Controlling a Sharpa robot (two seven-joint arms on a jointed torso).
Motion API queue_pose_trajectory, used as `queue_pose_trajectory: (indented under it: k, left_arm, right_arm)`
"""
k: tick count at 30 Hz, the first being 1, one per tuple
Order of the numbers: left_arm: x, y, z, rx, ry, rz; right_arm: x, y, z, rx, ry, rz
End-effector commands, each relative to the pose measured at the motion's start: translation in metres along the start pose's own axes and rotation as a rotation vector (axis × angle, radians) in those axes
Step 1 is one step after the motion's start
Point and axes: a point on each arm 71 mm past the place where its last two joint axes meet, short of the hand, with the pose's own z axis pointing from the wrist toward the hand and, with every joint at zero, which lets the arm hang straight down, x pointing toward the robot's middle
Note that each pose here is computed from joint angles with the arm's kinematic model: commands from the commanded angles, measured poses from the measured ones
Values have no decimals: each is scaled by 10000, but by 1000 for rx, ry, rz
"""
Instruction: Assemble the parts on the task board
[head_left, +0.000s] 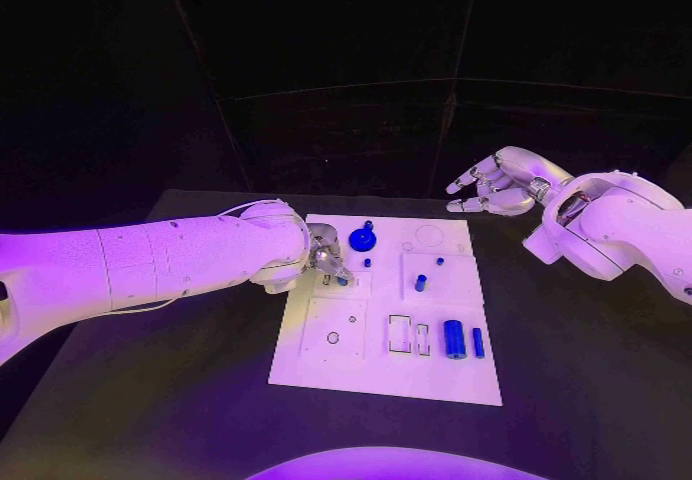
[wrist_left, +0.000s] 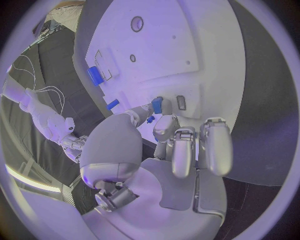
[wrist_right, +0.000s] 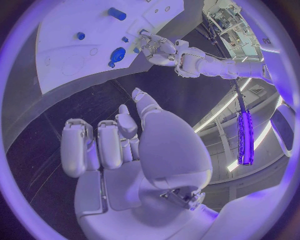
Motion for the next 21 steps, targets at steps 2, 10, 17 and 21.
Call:
queue_pose_trajectory:
  k: [2,10,17,21]
  left_arm:
    - [39,-1,11,-2,32,6]
    - [31,-4,18,-2,27,4]
    - [24,-8,25,-3,22,2]
    - [22,-9,30,-4,24,4]
  right_arm:
    - [-3,16,5,-6,6,1]
    - [-2,12,4,-5,11,1]
    - [0,12,4,-5,13,1]
    - [1,13,5,-5,13,1]
